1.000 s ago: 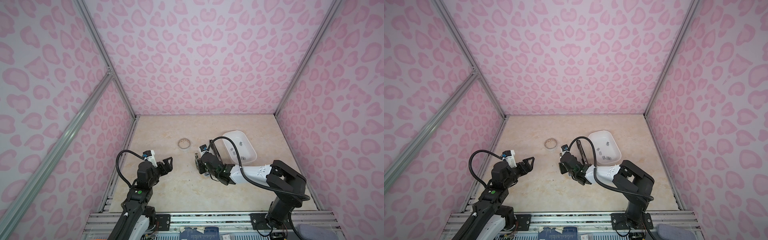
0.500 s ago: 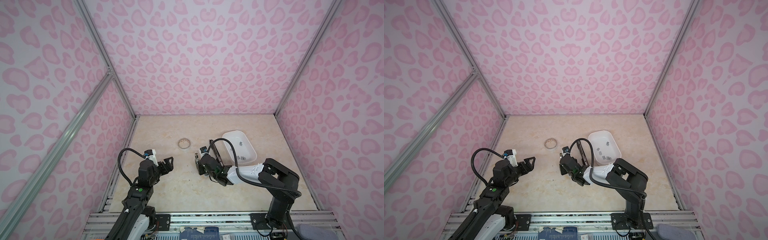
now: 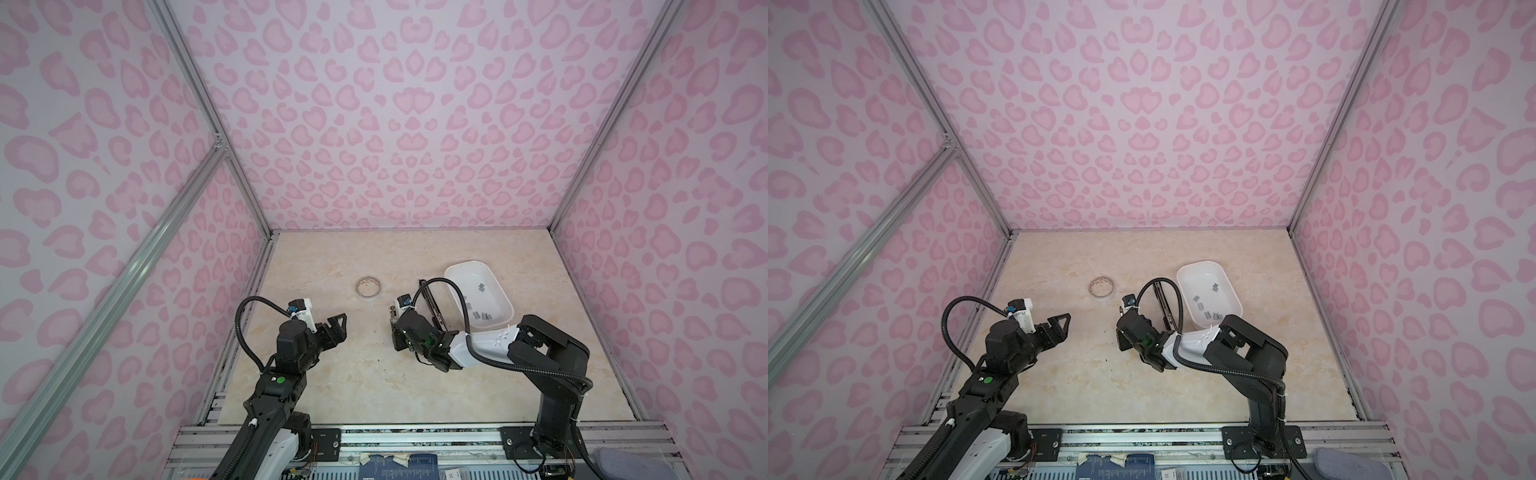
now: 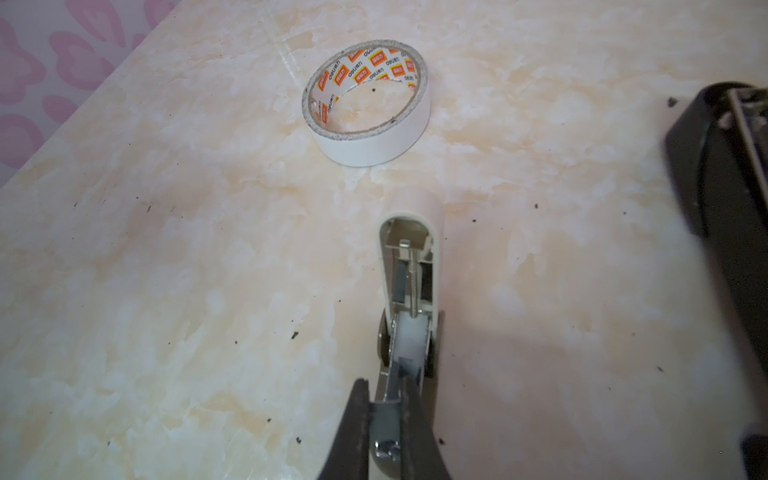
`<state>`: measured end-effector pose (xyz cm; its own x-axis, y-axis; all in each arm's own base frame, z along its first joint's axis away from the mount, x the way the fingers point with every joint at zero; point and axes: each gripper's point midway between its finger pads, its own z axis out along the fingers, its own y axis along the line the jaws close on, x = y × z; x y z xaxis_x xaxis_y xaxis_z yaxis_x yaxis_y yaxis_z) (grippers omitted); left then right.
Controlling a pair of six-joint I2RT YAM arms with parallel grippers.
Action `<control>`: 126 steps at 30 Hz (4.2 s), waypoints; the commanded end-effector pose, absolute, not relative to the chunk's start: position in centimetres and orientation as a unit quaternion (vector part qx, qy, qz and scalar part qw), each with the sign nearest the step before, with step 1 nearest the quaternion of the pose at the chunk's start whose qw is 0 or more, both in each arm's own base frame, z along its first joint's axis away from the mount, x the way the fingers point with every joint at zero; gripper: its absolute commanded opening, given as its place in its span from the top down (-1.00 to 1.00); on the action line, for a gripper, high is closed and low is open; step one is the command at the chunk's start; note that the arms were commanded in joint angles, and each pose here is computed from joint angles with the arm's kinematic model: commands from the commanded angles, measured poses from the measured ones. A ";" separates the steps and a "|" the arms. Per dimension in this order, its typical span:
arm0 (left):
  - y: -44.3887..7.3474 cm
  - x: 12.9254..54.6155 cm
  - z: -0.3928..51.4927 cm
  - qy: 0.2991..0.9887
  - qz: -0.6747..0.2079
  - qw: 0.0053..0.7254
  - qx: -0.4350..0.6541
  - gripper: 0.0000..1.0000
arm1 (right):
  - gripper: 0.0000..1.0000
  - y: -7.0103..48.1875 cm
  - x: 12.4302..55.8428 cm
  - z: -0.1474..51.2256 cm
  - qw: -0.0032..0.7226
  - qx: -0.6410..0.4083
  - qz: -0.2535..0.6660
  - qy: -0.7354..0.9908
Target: Load the staples into the stapler
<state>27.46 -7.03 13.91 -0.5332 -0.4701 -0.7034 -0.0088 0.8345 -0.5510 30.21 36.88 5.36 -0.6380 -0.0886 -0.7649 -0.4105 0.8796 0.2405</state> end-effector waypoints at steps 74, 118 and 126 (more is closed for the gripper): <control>-7.0 28.0 14.6 0.828 -0.251 0.481 -0.140 -0.77 | 0.91 36.1 30.1 3.9 0.393 -0.138 0.091 0.905; -7.0 28.1 14.5 0.829 -0.250 0.480 -0.140 -0.78 | 0.91 35.8 30.3 3.6 0.397 -0.142 0.075 0.904; -7.0 28.1 14.6 0.829 -0.250 0.480 -0.140 -0.78 | 0.84 36.0 30.1 3.4 0.391 -0.146 0.080 0.905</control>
